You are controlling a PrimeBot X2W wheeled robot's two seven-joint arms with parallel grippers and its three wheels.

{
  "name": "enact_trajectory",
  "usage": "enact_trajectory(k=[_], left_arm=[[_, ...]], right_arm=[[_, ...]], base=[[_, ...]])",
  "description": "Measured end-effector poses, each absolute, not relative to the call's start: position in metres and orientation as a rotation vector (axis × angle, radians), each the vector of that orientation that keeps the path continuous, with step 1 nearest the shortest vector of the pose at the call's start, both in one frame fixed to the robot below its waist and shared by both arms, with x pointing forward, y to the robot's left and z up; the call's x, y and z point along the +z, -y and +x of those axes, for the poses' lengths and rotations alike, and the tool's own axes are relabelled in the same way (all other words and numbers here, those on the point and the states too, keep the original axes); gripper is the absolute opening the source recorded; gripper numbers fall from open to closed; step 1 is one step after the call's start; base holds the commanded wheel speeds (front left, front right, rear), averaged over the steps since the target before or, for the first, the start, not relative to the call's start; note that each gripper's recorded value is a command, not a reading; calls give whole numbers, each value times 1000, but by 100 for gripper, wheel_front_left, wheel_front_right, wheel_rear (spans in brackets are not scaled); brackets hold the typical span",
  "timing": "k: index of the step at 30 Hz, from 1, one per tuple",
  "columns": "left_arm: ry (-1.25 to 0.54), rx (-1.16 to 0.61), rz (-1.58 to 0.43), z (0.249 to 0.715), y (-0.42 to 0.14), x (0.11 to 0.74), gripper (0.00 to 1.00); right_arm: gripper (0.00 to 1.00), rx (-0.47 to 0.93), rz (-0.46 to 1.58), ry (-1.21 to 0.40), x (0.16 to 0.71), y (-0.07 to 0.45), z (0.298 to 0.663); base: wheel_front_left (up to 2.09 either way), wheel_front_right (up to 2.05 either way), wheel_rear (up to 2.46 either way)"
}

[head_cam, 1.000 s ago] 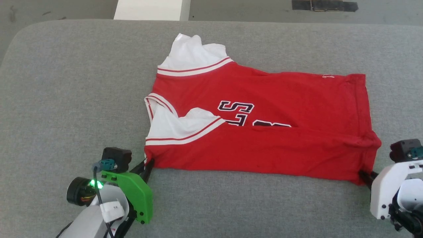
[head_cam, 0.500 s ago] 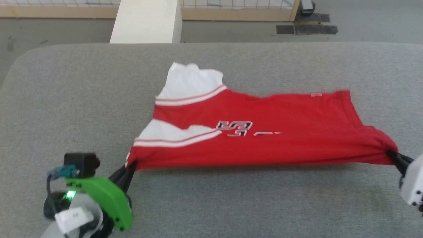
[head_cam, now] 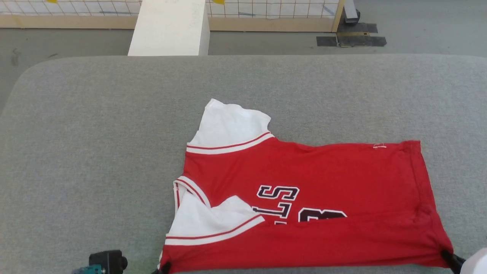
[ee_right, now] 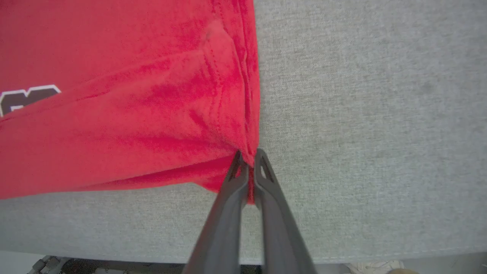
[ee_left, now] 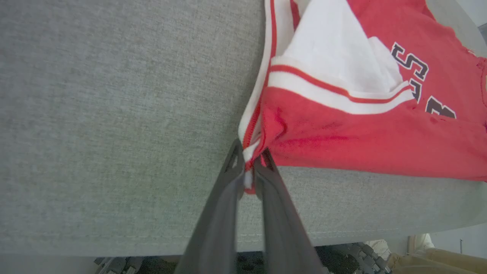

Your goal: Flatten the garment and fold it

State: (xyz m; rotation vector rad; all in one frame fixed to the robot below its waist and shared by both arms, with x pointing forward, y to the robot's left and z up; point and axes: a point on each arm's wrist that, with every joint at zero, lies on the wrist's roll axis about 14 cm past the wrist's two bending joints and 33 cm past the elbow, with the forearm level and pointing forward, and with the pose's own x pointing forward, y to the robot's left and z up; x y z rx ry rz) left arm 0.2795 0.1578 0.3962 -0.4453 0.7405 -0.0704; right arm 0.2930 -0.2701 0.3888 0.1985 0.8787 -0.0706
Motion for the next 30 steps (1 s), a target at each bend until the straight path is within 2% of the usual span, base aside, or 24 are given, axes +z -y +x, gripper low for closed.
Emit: enact_trajectory(k=[1, 2, 3, 4, 8, 12, 19, 23, 26, 30], left_arm=[[-739, -59, -460, 278, -158, 393, 4], [-749, -57, -463, 275, -158, 388, 35], [-757, -51, -467, 273, -159, 383, 67], [-756, -44, -474, 272, -160, 380, 100], [-708, -29, -466, 280, -169, 383, 100], [-560, -32, -437, 307, -182, 412, 100], [-78, -170, -87, 409, -192, 545, 100], [104, -265, 77, 466, -174, 607, 100], [89, -355, 163, 502, -152, 611, 100], [-52, -463, 217, 540, -129, 575, 100]], right_arm=[[0, -75, 202, -867, 388, 270, 293], [41, -79, 196, -851, 388, 269, 294], [98, -79, 185, -838, 388, 269, 295], [100, -79, 182, -827, 387, 269, 296], [100, -65, 170, -782, 392, 266, 302], [100, -51, 148, -658, 418, 267, 322], [100, -33, 42, -407, 479, 266, 371], [100, -20, -3, -303, 501, 260, 401], [100, 5, 5, -304, 494, 248, 414], [100, 22, 9, -333, 478, 240, 425]], base=[[0, 0, 0], [0, 0, 0], [0, 0, 0], [0, 0, 0], [0, 0, 0], [0, 0, 0], [0, 0, 0], [0, 0, 0], [0, 0, 0], [0, 0, 0]])
